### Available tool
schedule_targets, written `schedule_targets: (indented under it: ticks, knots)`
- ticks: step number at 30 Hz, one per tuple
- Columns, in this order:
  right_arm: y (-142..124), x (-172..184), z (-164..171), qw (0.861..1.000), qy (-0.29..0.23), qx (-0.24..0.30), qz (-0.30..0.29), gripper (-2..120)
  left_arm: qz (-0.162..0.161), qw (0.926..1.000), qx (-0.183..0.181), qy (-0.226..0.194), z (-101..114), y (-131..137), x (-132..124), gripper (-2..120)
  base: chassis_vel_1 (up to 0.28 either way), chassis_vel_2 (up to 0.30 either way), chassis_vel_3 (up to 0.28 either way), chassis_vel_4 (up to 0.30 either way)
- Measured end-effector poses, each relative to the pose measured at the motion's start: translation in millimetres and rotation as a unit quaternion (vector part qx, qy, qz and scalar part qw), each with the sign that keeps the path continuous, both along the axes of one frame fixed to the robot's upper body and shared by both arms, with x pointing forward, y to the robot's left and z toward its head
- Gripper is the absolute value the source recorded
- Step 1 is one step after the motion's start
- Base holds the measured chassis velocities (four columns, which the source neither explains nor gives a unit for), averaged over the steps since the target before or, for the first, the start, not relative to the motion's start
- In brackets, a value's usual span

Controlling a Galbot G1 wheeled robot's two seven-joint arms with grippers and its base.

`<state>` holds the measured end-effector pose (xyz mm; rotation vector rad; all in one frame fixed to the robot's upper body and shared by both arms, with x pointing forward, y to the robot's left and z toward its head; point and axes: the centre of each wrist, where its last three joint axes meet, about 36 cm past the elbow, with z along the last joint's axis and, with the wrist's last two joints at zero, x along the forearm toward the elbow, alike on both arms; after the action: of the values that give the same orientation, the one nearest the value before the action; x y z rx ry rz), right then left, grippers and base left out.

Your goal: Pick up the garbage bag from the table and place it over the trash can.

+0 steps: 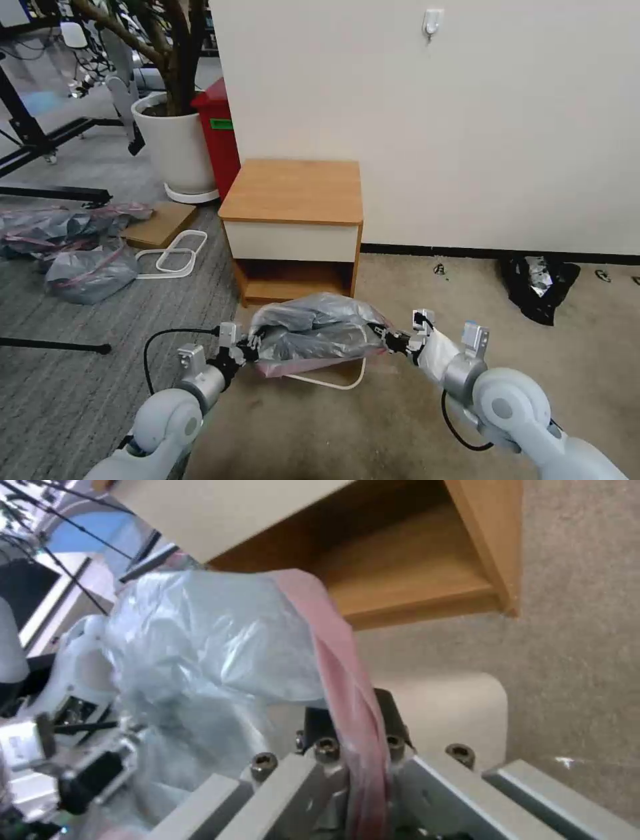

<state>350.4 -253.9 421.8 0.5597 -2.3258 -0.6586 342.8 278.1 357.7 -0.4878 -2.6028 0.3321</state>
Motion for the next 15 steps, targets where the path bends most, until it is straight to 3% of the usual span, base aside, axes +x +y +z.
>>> schedule_targets:
  ticks: [14, 15]
  knots:
    - [-4.3, -1.6, -15.6, 1.000, 0.026, -0.016, 0.003, 0, -0.009, 0.9995, -0.027, -0.015, 1.7, 0.0, 0.6, 2, 0.000, 0.000, 0.000, 0.000]
    - [-3.9, -2.9, -15.2, 1.000, 0.026, -0.017, 0.004, 4, -0.008, 0.9995, -0.027, -0.016, 2.0, 0.1, 1.0, 2, 0.000, 0.000, 0.000, 0.000]
